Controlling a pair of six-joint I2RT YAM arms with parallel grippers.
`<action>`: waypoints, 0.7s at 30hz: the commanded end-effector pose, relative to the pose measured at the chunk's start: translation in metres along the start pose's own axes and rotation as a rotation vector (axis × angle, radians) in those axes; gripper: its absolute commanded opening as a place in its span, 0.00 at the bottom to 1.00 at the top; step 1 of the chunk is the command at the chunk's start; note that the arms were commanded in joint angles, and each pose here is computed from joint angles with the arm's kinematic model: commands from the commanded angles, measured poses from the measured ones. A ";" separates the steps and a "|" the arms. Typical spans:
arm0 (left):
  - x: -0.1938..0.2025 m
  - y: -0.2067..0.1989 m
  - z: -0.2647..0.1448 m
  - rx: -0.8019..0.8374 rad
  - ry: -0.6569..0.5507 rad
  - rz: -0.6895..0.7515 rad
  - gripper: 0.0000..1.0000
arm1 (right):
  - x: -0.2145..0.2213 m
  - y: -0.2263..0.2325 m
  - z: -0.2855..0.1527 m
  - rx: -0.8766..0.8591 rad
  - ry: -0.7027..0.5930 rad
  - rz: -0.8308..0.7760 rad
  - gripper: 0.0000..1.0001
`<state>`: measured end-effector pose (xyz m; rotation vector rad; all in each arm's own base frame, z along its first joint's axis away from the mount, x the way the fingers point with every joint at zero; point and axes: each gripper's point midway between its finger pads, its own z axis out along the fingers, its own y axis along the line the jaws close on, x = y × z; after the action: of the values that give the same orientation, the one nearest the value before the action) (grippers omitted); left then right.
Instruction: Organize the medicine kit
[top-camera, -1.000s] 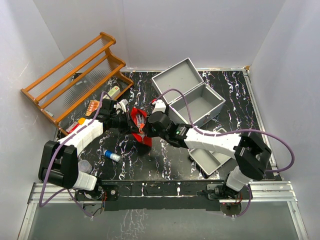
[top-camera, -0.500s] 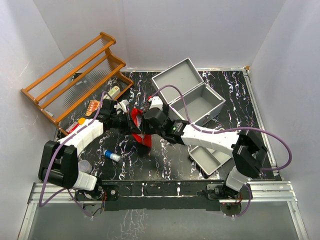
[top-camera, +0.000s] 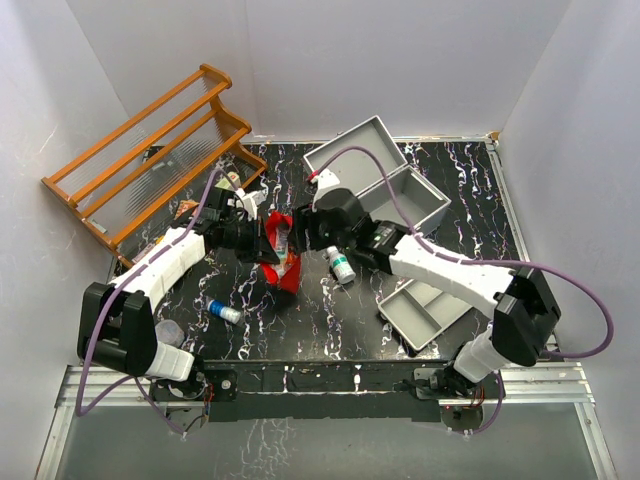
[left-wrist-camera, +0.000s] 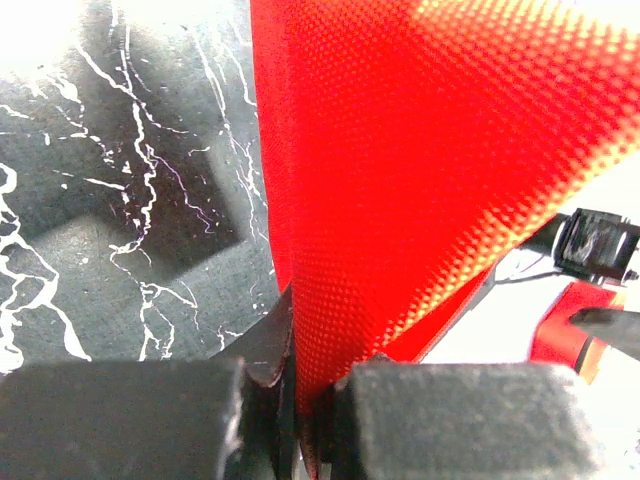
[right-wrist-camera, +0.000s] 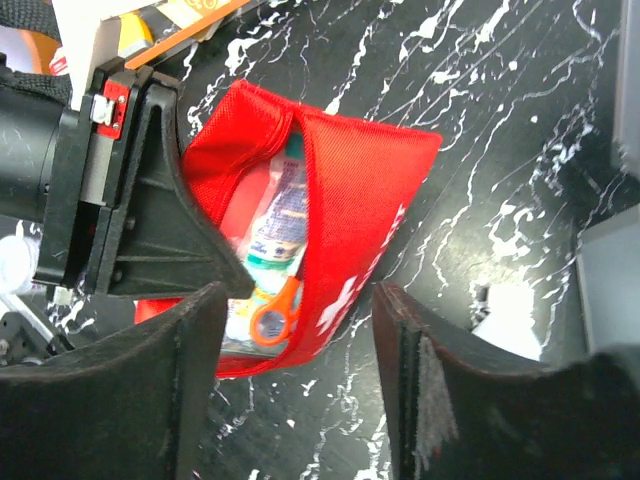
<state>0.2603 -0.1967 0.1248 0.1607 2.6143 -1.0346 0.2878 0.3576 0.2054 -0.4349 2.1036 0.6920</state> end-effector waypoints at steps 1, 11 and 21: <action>0.009 -0.020 -0.011 0.096 0.065 0.150 0.00 | -0.042 0.018 -0.022 -0.208 -0.056 -0.161 0.62; 0.013 -0.050 -0.022 0.240 0.074 0.324 0.00 | -0.068 0.017 -0.025 -0.429 -0.070 -0.377 0.73; 0.028 -0.084 -0.043 0.412 0.023 0.484 0.00 | -0.063 0.028 -0.041 -0.691 -0.027 -0.473 0.73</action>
<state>0.2213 -0.2198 0.1618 0.7024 2.3898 -1.2630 0.3072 0.3456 0.2626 -1.0772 1.7579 0.9798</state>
